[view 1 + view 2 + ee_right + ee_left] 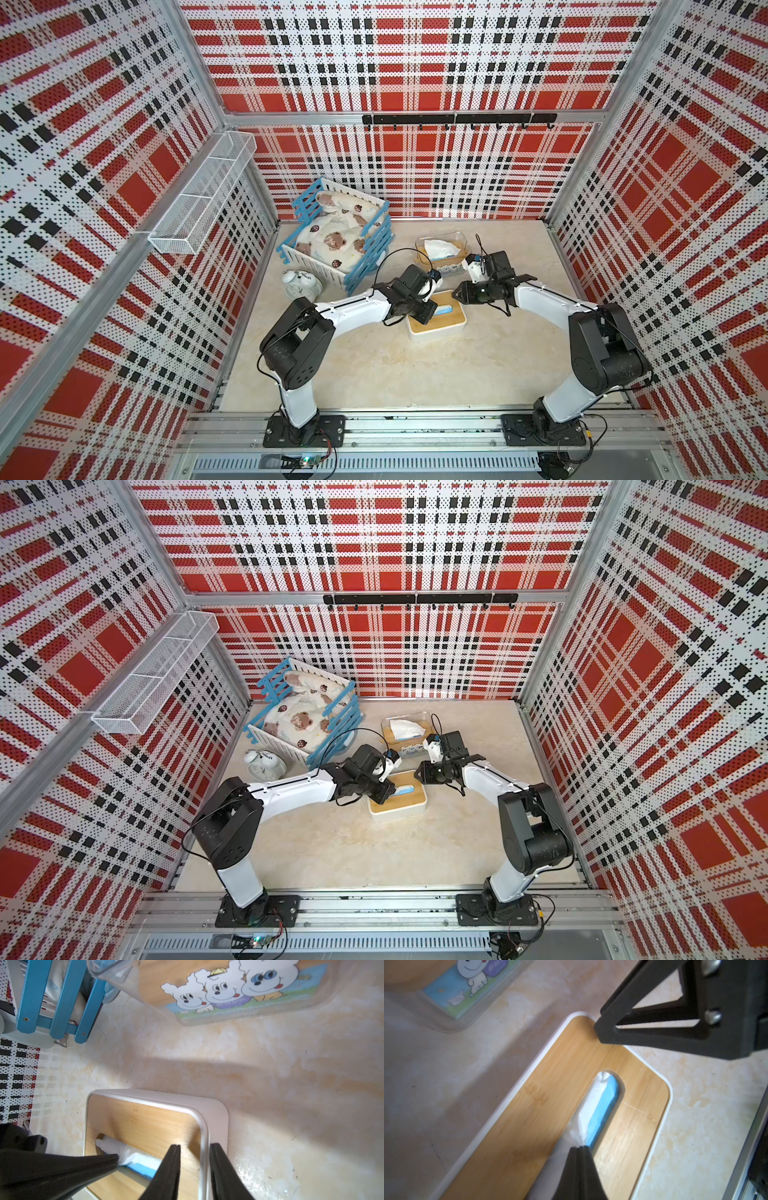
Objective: Put the tissue paper into the tissue box
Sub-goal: Adjust the tissue box at the center of the board.
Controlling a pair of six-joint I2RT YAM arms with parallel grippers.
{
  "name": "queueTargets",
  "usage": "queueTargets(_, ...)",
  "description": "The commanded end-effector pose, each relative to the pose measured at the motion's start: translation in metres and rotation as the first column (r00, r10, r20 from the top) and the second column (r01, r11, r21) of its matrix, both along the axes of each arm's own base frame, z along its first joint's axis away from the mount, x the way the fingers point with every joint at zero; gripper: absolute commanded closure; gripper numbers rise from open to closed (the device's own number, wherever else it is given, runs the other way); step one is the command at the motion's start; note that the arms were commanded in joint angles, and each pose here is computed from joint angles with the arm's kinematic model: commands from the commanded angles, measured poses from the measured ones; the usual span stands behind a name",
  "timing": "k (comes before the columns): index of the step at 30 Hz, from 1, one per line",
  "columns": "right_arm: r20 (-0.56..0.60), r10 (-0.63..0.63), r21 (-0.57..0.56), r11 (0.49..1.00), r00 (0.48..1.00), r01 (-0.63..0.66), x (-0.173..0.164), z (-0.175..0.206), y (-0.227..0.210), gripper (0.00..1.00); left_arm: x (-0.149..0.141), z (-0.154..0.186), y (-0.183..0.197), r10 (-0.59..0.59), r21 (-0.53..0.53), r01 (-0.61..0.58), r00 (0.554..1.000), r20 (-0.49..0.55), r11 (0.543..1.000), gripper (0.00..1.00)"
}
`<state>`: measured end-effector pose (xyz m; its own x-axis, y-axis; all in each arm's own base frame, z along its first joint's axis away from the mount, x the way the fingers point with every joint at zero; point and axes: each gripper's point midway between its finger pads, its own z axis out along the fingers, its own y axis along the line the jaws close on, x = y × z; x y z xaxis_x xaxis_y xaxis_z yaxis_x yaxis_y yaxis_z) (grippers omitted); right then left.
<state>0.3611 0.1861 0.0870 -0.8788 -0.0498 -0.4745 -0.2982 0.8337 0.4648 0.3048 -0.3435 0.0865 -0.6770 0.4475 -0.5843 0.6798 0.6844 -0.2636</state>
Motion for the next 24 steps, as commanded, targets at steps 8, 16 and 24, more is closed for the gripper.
queueTargets(8,0.004,0.030,-0.036,0.999,1.000,-0.030,-0.012,0.010,-0.004,0.64,0.008,0.025,0.007,0.034,-0.055,-0.031,0.998,0.060,0.998,1.00)
queueTargets(16,-0.026,0.035,-0.051,0.998,0.999,-0.036,-0.044,0.016,-0.014,0.55,0.009,0.017,0.001,0.007,0.011,-0.008,0.995,0.101,1.000,0.86)
queueTargets(24,-0.084,0.054,-0.005,0.998,0.995,-0.055,-0.075,0.009,-0.014,0.52,0.007,0.002,-0.009,-0.035,0.067,0.029,0.996,0.087,0.997,0.77)
